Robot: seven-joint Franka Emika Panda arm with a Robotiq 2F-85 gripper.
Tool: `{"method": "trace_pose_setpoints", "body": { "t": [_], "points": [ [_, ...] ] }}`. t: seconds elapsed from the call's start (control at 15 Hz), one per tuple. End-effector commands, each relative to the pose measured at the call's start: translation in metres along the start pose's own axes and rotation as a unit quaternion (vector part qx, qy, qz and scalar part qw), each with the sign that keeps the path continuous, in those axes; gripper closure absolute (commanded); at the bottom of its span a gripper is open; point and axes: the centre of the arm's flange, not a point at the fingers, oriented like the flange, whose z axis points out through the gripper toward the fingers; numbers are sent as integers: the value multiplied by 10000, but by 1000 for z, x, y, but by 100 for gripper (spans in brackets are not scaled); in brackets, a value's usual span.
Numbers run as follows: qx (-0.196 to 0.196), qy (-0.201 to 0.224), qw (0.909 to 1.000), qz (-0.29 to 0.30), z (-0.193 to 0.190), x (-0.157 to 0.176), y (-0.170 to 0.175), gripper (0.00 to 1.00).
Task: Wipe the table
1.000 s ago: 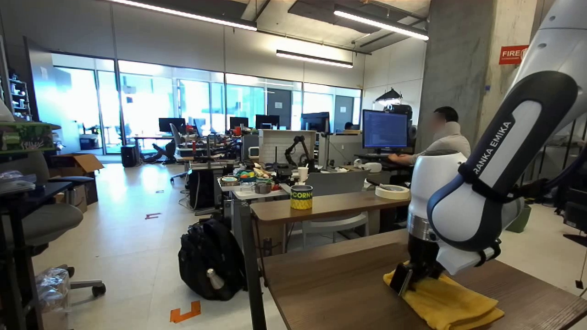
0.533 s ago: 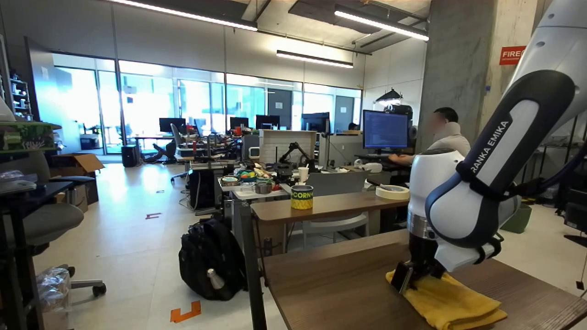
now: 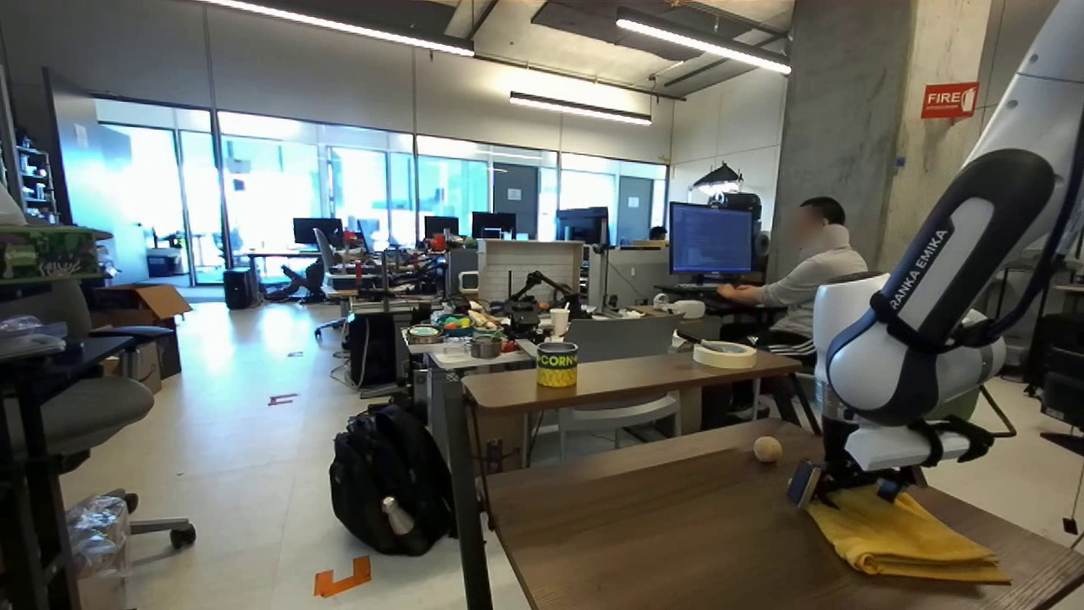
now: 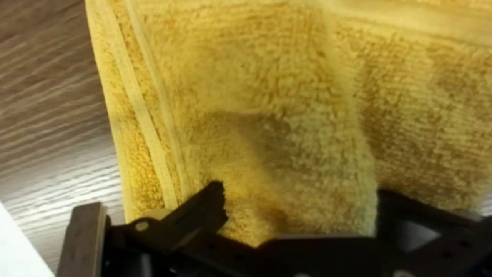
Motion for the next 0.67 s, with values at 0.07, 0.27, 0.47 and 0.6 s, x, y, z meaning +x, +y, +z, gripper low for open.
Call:
{"method": "trace_pose_setpoints", "body": {
  "t": [0.07, 0.27, 0.47, 0.6],
  "points": [
    [-166, -391, 9929, 1108, 74, 17, 62, 0],
    [84, -514, 9877, 1472, 69, 29, 52, 0],
    [473, -228, 9919, 1159, 42, 34, 4, 0],
    [755, -135, 9941, 768, 22, 30, -43, 0]
  ]
}}
